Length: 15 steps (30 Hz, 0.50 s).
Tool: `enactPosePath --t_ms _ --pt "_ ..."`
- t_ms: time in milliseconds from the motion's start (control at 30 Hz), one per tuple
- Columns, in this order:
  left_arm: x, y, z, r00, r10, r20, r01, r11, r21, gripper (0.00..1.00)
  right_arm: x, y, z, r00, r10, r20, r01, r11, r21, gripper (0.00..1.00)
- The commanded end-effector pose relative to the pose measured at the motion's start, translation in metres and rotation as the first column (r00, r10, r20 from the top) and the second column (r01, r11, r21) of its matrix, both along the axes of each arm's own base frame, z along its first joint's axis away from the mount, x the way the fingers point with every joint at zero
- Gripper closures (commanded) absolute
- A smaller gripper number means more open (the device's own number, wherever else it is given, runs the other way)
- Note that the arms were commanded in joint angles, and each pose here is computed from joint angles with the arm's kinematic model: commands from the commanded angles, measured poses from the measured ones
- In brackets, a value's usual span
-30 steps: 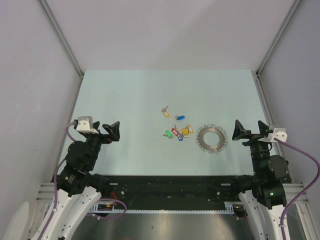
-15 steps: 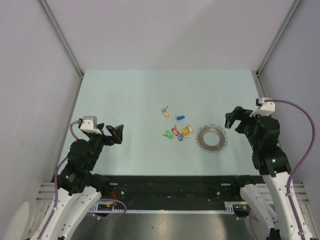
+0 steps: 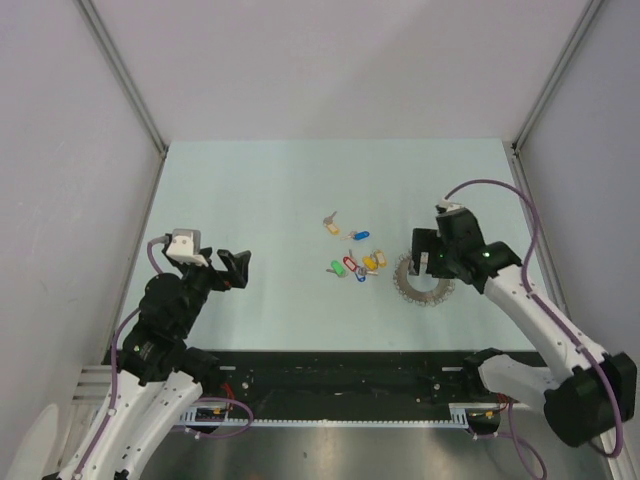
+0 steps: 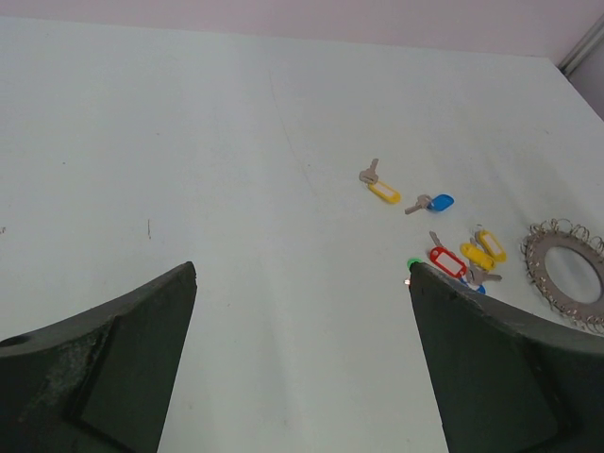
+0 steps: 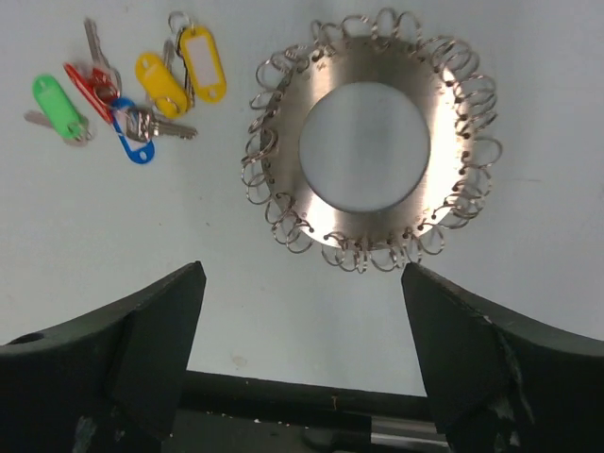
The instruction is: Put the keys on the keyring
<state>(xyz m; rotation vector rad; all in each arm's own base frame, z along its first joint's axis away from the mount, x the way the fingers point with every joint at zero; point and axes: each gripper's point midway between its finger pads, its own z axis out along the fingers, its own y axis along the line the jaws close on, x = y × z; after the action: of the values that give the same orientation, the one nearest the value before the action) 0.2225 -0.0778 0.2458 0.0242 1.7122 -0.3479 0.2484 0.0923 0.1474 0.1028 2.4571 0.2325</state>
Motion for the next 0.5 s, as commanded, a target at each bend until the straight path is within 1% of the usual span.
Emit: enactPosePath --t_ms 0,33,167,267,300,333,467 --pt "-0.002 0.000 0.017 0.999 -0.014 0.029 0.014 1.000 0.005 0.00 0.005 0.017 -0.021 0.998 -0.011 -0.059 0.007 0.998 -0.070 0.12" --pt "-0.002 0.000 0.016 1.000 -0.014 0.026 0.014 1.000 0.008 0.00 0.006 0.022 -0.033 0.996 -0.009 -0.090 0.002 0.997 -0.080 0.20" --pt "-0.002 -0.001 0.017 0.999 -0.017 0.028 0.017 1.000 0.008 0.00 0.009 0.044 -0.059 0.991 -0.014 -0.133 0.006 0.998 -0.067 0.34" --pt "-0.002 -0.002 0.017 0.999 -0.023 0.029 0.023 1.000 0.008 0.00 0.008 0.055 -0.077 0.987 -0.013 -0.161 0.002 0.998 -0.069 0.40" --pt "-0.002 -0.002 0.017 0.999 -0.023 0.029 0.023 1.000 0.008 0.00 0.007 0.056 -0.081 0.985 -0.028 -0.170 0.017 0.998 -0.064 0.42" --pt "-0.002 -0.002 0.017 0.999 -0.025 0.029 0.025 1.000 0.008 0.00 0.006 0.058 -0.085 0.984 -0.032 -0.178 0.021 0.998 -0.062 0.46" --pt "-0.002 -0.003 0.017 0.999 -0.030 0.030 0.029 1.000 0.007 0.00 0.010 0.059 -0.098 0.981 -0.077 -0.179 0.068 0.996 -0.055 0.54"
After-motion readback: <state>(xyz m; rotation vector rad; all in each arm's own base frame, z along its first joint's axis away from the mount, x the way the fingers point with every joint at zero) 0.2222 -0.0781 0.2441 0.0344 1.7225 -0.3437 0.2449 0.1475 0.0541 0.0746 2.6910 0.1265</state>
